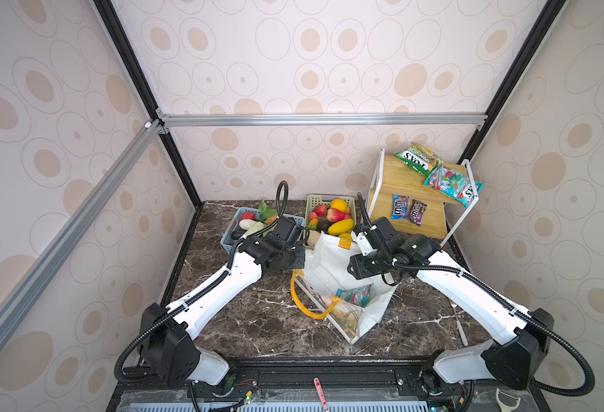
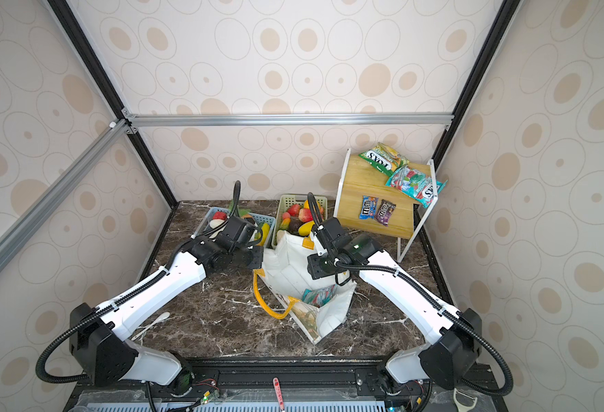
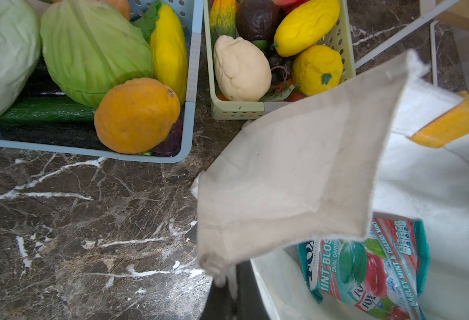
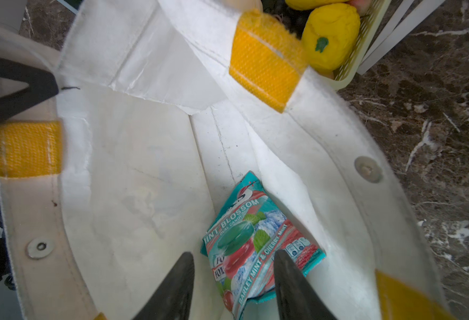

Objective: Place the food into the grocery bag and tie it
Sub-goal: 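Raise the right gripper out of the tote while the left gripper holds the rim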

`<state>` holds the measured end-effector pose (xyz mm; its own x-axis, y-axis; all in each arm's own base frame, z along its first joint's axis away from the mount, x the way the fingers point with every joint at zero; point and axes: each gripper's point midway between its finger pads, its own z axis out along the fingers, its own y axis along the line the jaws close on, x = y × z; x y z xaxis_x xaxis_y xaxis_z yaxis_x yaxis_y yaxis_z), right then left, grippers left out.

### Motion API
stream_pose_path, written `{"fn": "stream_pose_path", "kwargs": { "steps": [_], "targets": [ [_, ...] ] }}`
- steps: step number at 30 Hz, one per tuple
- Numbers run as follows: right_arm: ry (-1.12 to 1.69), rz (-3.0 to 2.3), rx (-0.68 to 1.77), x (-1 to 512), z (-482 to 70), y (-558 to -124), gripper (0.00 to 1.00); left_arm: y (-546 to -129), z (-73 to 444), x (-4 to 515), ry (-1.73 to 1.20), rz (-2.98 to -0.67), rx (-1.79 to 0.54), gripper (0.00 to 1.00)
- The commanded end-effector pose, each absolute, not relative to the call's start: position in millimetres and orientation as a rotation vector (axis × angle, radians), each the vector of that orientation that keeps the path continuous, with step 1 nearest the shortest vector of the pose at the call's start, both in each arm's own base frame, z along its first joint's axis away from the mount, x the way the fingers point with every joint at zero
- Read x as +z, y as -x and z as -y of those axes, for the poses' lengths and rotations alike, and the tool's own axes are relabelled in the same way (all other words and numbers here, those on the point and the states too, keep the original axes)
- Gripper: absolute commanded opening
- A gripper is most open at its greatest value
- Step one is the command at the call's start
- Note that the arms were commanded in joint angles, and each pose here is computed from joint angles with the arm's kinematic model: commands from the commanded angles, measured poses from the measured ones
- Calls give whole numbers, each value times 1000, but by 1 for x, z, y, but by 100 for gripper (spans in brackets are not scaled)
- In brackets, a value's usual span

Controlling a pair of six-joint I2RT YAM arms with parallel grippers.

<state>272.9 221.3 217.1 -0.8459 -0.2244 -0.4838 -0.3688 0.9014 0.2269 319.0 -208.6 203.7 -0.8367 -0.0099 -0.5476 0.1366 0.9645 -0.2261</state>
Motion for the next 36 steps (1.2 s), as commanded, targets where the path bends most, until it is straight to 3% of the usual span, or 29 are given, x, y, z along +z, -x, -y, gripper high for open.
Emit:
{"fn": "stream_pose_path", "kwargs": {
  "steps": [1,5,15,24,36],
  "targets": [
    [466,-2602,488,212,-233,-274,46,-326,206,216,-33,-2494,-350,0],
    [469,-2614,554,204,-244,-273,43,-325,206,214,-21,-2504,-358,0],
    [477,-2593,602,214,-253,-275,46,-311,173,225,149,-2465,-277,0],
    [467,-2479,706,269,-269,-288,48,-288,148,224,248,-2486,-223,0],
    [332,-2495,592,271,-256,-313,56,-267,107,213,440,-2517,-120,0]
  ]
}}
